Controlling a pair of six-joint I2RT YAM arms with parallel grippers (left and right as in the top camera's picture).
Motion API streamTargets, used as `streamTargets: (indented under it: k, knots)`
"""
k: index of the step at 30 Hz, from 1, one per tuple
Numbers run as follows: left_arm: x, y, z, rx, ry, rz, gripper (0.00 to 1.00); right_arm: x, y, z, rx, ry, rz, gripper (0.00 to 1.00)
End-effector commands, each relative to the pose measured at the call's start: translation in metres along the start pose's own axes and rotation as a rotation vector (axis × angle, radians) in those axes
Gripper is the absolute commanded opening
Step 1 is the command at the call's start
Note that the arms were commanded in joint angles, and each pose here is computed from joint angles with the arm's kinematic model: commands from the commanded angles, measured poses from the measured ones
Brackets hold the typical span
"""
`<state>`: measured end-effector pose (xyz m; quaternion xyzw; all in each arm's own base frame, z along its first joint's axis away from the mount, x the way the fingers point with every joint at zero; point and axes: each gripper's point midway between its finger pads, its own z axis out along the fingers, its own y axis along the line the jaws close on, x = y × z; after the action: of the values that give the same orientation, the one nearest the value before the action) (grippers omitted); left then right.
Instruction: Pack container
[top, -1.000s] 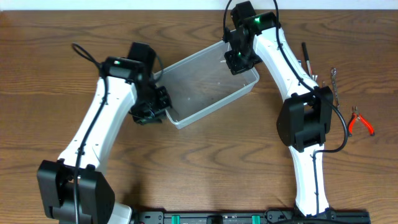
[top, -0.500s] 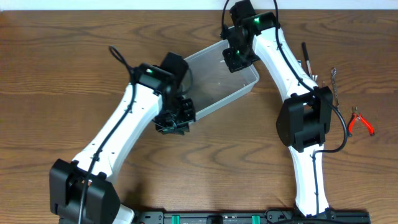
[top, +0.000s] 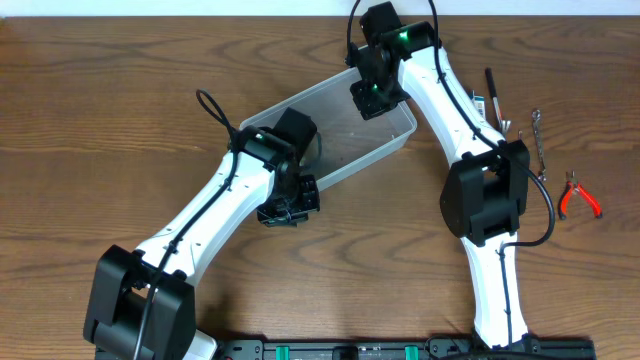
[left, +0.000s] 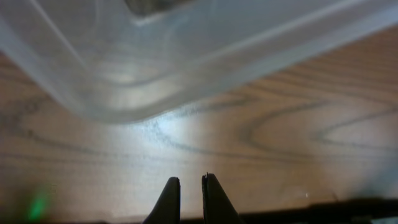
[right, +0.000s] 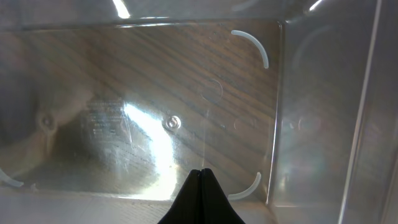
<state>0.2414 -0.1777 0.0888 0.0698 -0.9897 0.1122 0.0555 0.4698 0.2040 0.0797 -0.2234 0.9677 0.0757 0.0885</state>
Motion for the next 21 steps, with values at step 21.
streamTargets:
  k: [21]
  knots:
    - [-0.046, 0.014, 0.001, -0.114, -0.206, 0.006, 0.06, 0.008, 0.007, -0.010, -0.014, 0.025, -0.035, 0.01]
